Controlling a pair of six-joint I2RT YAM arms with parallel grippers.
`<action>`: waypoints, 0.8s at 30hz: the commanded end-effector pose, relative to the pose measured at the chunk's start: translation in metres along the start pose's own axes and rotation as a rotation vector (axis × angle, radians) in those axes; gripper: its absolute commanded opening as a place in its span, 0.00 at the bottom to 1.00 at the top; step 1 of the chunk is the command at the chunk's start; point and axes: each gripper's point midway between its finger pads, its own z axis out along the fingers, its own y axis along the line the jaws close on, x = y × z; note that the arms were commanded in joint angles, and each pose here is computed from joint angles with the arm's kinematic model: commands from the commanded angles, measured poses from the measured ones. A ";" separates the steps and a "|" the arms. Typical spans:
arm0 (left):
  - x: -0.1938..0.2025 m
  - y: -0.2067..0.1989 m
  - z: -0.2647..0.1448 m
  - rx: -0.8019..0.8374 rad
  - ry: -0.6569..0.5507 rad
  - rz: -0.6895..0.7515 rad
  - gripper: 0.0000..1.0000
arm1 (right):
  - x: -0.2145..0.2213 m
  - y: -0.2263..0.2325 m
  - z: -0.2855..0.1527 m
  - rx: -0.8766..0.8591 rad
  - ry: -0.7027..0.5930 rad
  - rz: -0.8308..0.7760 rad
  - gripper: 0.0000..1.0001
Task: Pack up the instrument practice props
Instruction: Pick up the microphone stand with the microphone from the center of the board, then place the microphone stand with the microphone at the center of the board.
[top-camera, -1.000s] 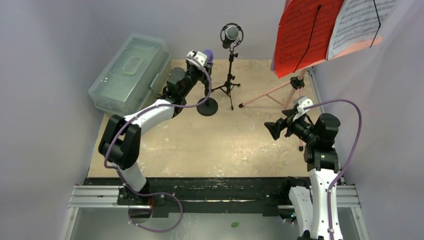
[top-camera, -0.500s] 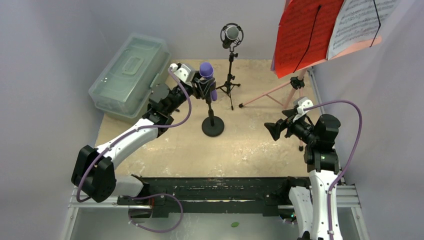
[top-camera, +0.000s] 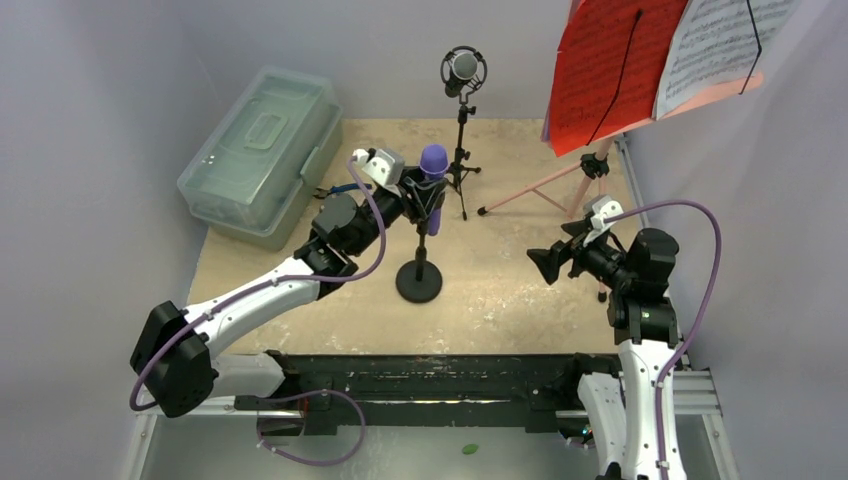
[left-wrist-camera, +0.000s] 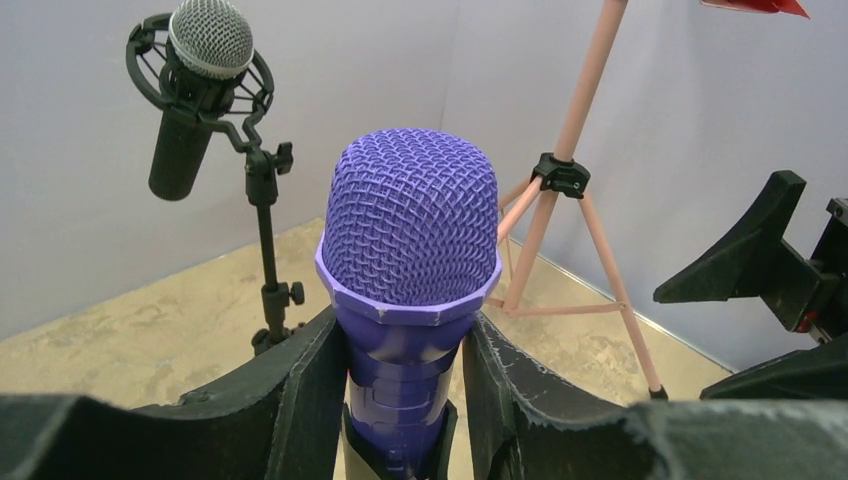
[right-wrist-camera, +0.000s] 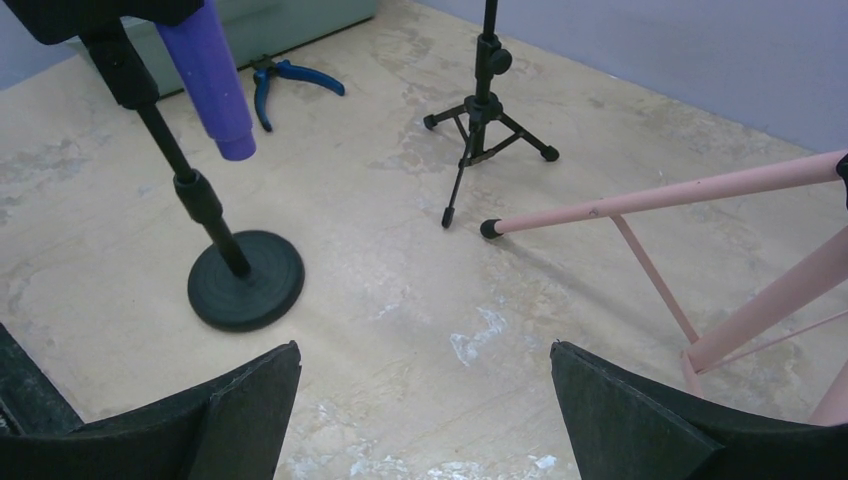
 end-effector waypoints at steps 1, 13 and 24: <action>-0.022 0.000 -0.010 -0.145 -0.105 -0.080 0.00 | -0.007 0.005 0.000 -0.033 -0.013 -0.031 0.99; 0.008 -0.011 -0.031 -0.495 -0.094 -0.119 0.00 | -0.005 0.010 0.002 -0.058 -0.008 -0.036 0.99; 0.028 -0.035 -0.034 -0.636 -0.049 -0.033 0.00 | -0.005 0.014 0.002 -0.079 -0.008 -0.049 0.99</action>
